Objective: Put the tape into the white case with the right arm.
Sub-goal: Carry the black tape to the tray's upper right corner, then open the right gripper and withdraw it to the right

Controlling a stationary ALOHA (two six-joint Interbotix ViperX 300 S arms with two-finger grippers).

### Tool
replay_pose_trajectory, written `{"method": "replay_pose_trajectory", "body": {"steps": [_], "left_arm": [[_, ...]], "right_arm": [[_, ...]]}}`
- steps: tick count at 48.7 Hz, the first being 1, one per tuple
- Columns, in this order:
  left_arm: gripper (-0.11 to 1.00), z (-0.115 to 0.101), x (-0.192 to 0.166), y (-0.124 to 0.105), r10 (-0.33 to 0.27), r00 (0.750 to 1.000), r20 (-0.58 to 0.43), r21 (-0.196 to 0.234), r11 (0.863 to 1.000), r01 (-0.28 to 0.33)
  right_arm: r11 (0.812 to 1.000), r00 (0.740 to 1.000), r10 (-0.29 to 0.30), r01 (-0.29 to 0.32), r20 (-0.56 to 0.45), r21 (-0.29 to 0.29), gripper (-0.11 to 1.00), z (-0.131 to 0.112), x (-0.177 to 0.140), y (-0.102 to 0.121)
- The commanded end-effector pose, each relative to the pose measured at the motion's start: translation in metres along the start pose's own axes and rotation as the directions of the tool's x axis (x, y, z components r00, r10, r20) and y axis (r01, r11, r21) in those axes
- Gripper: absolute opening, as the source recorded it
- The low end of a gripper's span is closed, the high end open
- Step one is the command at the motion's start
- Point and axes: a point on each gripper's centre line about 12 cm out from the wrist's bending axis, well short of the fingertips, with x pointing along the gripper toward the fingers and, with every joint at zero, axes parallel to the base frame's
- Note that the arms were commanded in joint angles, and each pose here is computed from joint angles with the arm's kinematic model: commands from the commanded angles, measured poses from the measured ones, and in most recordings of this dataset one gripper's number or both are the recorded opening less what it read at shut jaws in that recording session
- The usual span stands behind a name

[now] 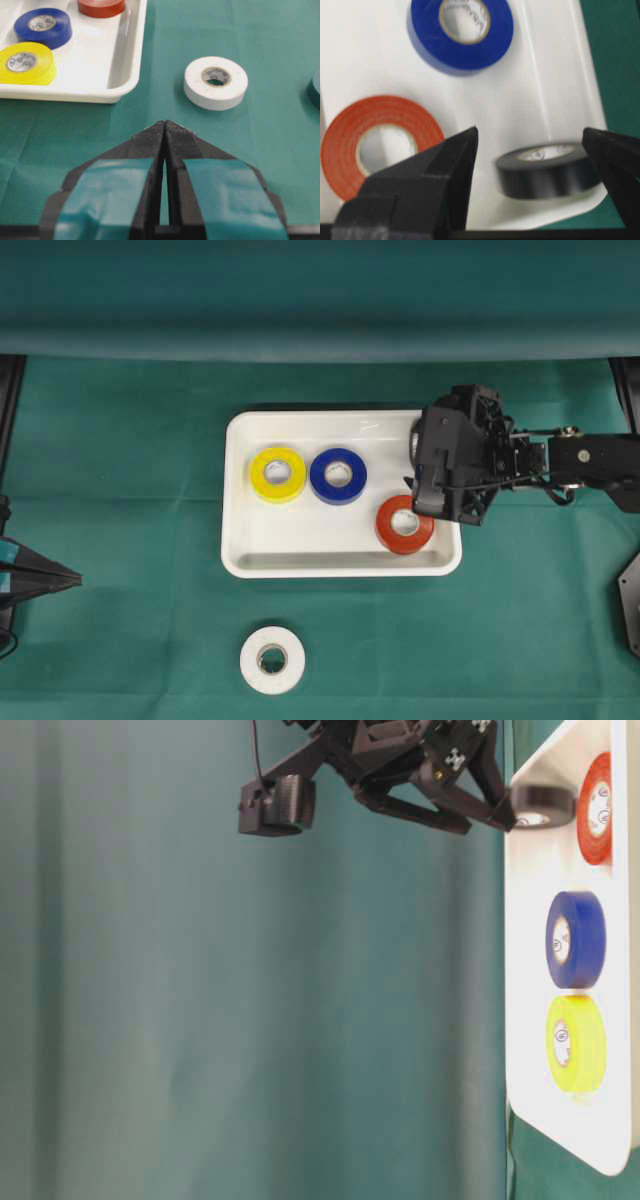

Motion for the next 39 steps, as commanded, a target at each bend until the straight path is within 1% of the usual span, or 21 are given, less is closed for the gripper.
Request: {"method": "replay_pose_trajectory", "body": {"steps": [1,13,24,31,39], "left_arm": [[0.00,0.005,0.000,0.000,0.002,1.000,0.012,-0.002,1.000,-0.002],[0.00,0.005,0.000,0.000,0.002,1.000,0.012,-0.002,1.000,-0.002],[0.00,0.006,0.000,0.000,0.002,1.000,0.014,-0.001,1.000,-0.002],[0.00,0.006,0.000,0.000,0.002,1.000,0.014,-0.002,1.000,-0.002],[0.00,0.006,0.000,0.001,0.007,1.000,0.014,-0.002,1.000,-0.007]], "right_arm": [[1.000,1.000,-0.005,0.005,0.031,0.001,0.78,0.006,-0.008,-0.002],[1.000,0.999,-0.009,0.008,0.044,0.007,0.78,-0.012,-0.032,0.000],[1.000,0.997,-0.011,0.010,0.079,0.010,0.77,-0.044,-0.066,0.005],[1.000,0.988,0.000,-0.002,0.153,0.011,0.77,-0.061,-0.089,0.011],[1.000,0.961,0.009,-0.013,0.277,0.011,0.76,-0.071,-0.114,0.015]]}}
